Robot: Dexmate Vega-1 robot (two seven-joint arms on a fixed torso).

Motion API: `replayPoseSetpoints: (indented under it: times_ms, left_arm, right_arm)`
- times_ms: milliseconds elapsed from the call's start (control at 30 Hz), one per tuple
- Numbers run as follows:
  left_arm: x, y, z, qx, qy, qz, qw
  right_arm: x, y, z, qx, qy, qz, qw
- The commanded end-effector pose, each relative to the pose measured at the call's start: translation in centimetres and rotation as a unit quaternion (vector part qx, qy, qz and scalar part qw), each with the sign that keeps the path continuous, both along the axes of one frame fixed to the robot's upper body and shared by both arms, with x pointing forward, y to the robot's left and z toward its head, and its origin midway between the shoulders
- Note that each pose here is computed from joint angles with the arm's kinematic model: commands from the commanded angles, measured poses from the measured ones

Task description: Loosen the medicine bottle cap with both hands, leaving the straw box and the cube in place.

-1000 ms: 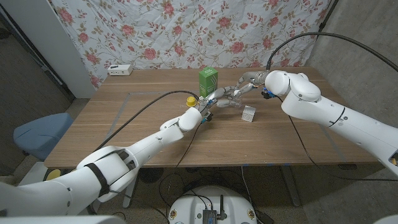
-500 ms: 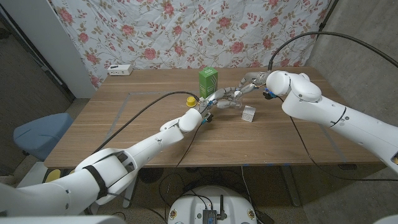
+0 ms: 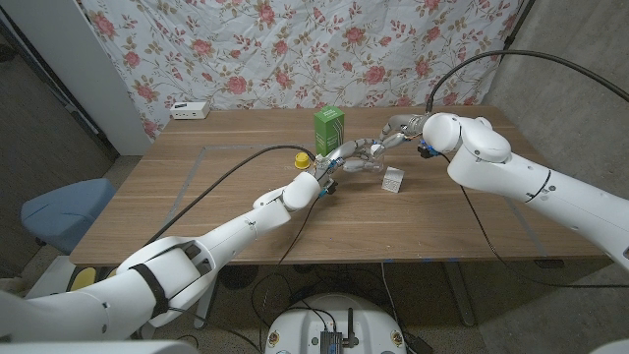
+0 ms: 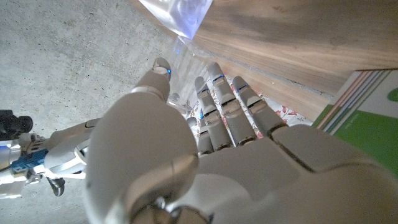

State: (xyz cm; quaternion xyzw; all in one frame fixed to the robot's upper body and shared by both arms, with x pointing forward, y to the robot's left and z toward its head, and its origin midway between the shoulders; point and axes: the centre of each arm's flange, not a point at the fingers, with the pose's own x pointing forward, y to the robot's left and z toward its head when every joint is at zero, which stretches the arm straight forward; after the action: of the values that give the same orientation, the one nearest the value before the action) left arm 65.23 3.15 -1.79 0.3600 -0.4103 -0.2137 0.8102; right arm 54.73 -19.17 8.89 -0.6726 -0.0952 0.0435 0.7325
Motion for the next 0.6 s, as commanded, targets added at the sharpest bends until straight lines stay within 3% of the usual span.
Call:
replayPoseSetpoints:
  times_ms: [33,600]
  left_arm:
    - [-0.06,-0.22,0.00,0.000,-0.002,-0.002,1.000]
    - [-0.25,-0.37,0.03,0.001,-0.004,-0.001,1.000]
  right_arm:
    - [-0.08,-0.23,-0.06,0.005,-0.005,0.001,1.0000]
    - [0.26,-0.30,-0.15,0.002,-0.012,0.001,0.9999]
